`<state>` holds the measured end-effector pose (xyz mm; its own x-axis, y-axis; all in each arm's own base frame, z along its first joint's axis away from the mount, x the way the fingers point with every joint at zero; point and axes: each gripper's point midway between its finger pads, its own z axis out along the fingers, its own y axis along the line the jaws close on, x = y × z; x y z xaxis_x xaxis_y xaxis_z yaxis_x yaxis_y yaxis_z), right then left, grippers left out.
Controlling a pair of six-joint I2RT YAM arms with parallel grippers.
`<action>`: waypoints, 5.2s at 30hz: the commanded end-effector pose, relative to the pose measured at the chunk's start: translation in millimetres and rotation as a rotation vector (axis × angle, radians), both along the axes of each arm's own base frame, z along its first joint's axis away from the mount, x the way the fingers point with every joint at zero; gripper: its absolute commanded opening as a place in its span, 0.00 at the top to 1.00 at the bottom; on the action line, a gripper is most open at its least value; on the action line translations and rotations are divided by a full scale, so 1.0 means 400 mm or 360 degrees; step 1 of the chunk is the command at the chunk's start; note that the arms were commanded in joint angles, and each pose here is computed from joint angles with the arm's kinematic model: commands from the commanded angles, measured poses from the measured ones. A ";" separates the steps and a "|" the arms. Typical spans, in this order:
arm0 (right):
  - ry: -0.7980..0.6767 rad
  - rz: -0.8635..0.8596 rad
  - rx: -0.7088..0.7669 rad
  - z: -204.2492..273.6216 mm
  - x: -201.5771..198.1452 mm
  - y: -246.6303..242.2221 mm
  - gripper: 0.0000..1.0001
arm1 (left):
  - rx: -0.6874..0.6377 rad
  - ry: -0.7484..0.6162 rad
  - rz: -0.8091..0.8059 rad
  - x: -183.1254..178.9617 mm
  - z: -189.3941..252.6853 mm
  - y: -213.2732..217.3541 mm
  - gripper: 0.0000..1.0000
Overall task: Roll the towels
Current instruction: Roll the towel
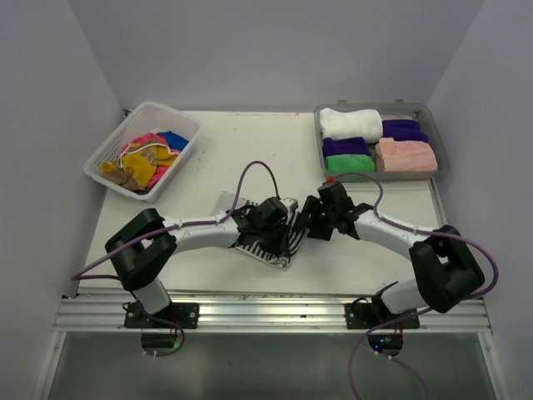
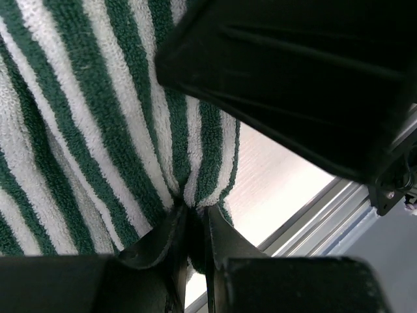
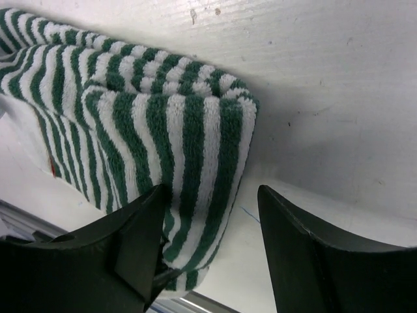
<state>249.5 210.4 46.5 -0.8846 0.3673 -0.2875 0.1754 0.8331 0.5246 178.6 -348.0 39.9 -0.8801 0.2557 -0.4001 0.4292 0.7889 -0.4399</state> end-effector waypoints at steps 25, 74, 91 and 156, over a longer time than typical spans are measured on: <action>0.0066 -0.0466 -0.0454 0.039 0.023 -0.121 1.00 | -0.0211 -0.0206 -0.0198 0.036 0.147 -0.005 0.41; 0.0049 -0.0497 -0.0199 0.100 -0.004 -0.098 0.62 | -0.0287 -0.0307 -0.0177 0.004 0.105 -0.145 1.00; -0.0239 -0.0492 0.0019 0.169 0.002 -0.127 0.39 | -0.1018 0.0246 -0.0063 0.029 0.154 -0.063 1.00; 0.0155 -0.0328 -0.0226 -0.075 0.025 -0.028 1.00 | -0.0736 0.0132 0.0069 0.049 0.129 0.084 0.32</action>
<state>273.5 226.8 35.6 -0.8142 0.5217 -0.2547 0.3301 0.7770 0.5360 190.9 -327.7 78.9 -0.9564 0.0054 -0.2920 0.2655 0.4328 -0.8615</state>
